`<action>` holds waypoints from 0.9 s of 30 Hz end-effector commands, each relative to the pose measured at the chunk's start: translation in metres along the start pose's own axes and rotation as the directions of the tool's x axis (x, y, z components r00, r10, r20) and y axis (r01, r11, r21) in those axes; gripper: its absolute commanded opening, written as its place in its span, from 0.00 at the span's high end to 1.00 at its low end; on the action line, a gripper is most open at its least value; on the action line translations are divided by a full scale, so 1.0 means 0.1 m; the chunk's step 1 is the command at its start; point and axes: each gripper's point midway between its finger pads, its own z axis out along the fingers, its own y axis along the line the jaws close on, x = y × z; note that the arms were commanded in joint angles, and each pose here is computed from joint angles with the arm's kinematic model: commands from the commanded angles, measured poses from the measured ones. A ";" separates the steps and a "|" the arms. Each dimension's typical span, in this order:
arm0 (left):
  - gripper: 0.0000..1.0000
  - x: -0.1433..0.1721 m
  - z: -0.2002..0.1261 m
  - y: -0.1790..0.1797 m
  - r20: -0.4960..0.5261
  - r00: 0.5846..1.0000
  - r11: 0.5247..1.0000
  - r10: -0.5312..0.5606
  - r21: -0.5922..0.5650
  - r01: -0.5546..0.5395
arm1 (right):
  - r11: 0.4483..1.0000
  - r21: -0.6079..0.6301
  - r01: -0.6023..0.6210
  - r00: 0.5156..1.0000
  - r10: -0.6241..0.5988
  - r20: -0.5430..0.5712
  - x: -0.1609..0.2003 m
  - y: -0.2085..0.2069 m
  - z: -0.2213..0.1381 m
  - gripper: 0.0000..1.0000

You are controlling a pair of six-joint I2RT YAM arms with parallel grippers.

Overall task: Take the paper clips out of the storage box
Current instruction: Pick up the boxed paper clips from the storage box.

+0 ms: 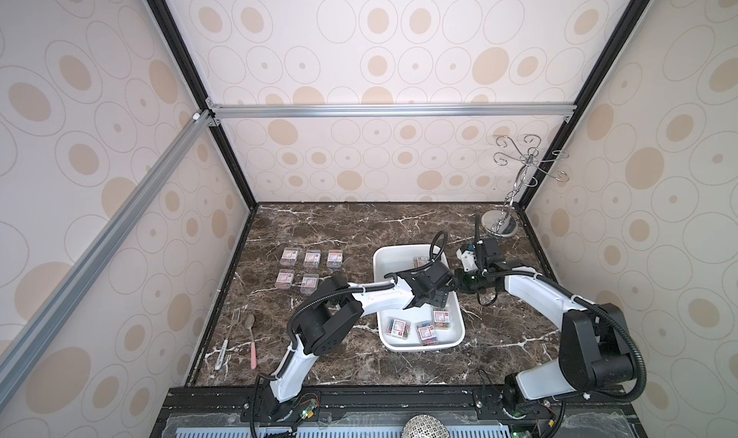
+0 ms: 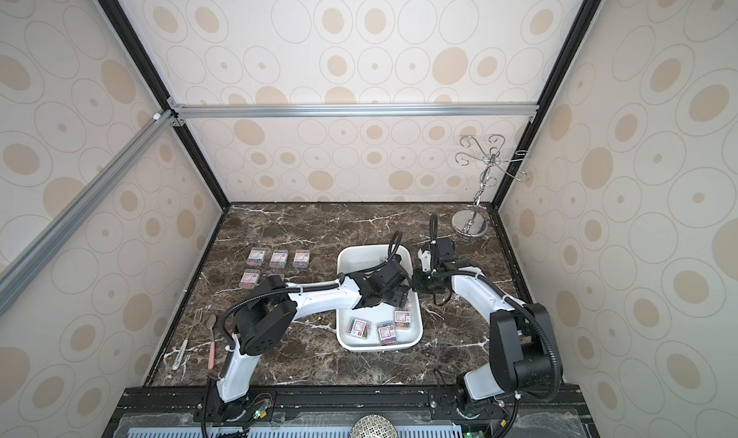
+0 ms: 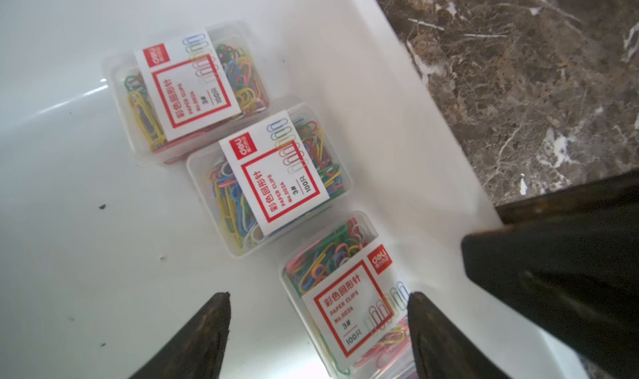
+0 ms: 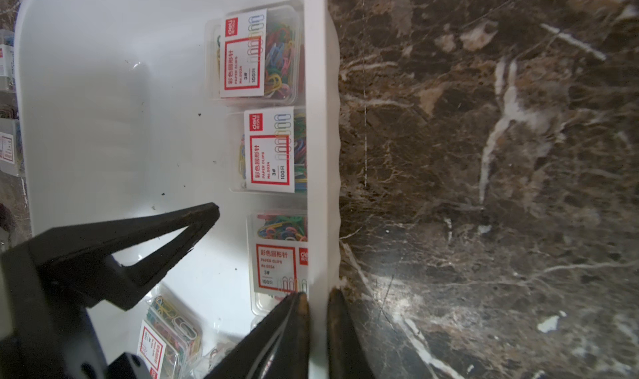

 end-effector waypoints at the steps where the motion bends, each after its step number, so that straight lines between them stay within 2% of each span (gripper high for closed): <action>1: 0.20 -0.09 0.01 -0.16 0.020 0.999 0.998 -0.037 0.043 0.036 | 0.999 -0.032 -0.005 1.000 0.005 0.006 -0.01 0.04 -0.01 0.90; 8: 0.20 -0.02 0.11 -0.23 0.009 0.999 0.996 -0.045 0.079 0.044 | 1.000 -0.030 -0.007 1.000 0.007 0.003 -0.01 0.03 -0.01 0.90; 14: 0.21 0.07 0.18 -0.10 -0.023 1.000 1.000 -0.020 0.005 0.020 | 1.000 -0.024 -0.007 1.000 0.007 0.002 0.00 0.01 -0.01 0.91; 27: 0.22 0.11 -0.04 0.22 -0.039 0.999 0.994 0.038 -0.099 -0.042 | 1.000 -0.026 -0.012 1.000 0.012 0.000 0.00 0.00 0.00 0.91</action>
